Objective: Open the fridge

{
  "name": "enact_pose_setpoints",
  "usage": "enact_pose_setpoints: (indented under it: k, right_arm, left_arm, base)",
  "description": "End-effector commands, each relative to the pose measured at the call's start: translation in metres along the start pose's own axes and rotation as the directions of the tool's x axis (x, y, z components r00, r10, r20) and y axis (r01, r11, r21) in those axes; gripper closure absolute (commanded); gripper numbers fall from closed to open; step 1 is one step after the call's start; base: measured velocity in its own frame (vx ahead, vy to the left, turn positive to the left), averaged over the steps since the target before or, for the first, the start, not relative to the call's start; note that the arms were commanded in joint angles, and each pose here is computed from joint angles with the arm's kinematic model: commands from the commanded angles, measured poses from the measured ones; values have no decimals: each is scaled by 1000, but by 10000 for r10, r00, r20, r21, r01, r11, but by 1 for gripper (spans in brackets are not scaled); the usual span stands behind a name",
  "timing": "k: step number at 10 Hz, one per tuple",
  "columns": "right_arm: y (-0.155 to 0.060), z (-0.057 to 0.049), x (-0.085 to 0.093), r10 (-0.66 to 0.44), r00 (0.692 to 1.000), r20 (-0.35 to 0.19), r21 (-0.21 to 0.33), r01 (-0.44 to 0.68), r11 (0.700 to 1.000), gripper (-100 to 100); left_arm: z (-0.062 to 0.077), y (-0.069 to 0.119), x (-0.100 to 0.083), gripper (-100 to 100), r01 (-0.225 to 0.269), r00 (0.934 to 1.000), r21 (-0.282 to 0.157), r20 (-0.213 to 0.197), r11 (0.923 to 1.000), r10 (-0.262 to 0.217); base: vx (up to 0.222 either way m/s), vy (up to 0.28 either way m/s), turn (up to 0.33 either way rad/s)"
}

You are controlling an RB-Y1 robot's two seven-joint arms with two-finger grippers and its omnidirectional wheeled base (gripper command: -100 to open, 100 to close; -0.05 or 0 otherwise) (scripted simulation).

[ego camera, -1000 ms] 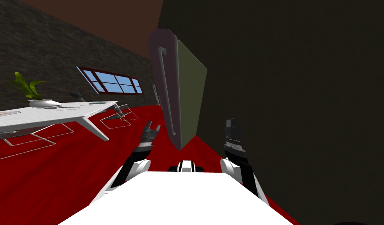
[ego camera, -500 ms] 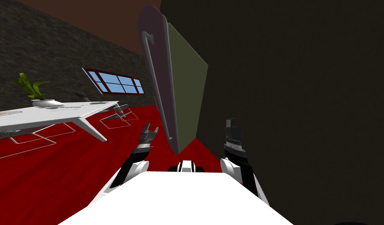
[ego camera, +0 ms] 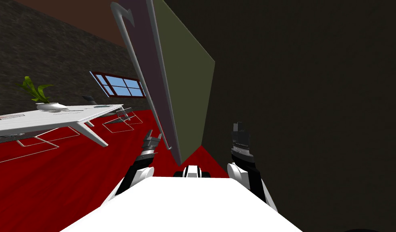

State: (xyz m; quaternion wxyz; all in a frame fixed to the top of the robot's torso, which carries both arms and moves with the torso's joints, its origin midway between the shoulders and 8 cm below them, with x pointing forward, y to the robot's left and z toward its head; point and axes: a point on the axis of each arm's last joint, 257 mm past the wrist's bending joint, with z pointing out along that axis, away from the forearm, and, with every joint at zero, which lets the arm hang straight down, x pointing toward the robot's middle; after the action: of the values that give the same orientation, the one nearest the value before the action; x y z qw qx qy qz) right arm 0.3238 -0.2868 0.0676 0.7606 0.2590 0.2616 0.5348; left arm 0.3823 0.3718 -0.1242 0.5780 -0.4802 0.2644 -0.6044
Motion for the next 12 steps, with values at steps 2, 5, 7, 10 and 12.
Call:
enact_pose_setpoints:
  k: [2, 5, 7, 10, 12]
  right_arm:
    - [0, 0, 0, 1, 10000, 0, 0, -1, 10000, 0]
    - [0, 0, 0, 0, 10000, -1, 0, 0, 10000, 0]
    - [0, 0, 0, 1, 10000, -1, -2, -1, 10000, 0]
    - [0, 0, 0, 1, 10000, -1, -1, -1, 10000, 0]
    - [0, 0, 0, 1, 10000, -1, -1, -1, 10000, 0]
  left_arm:
    - [-8, 13, -13, -100, 663, 9938, 15, 892, 9978, -662]
    - [-15, 22, -15, -100, 1200, 9810, 129, 1522, 9927, -1206]
    - [-11, 2, -21, -100, 961, 9844, 384, 1441, 9946, -1007]
    - [-8, -10, -21, -100, 913, 9848, 398, 1446, 9950, -961]
    - [-11, 0, -21, 100, 953, 9845, 387, 1442, 9947, -999]
  base:
    - [91, -64, 54]
    - [51, -30, 27]
    - [-5, -5, 50]
    - [44, -12, 26]
    - [-25, -4, -13]
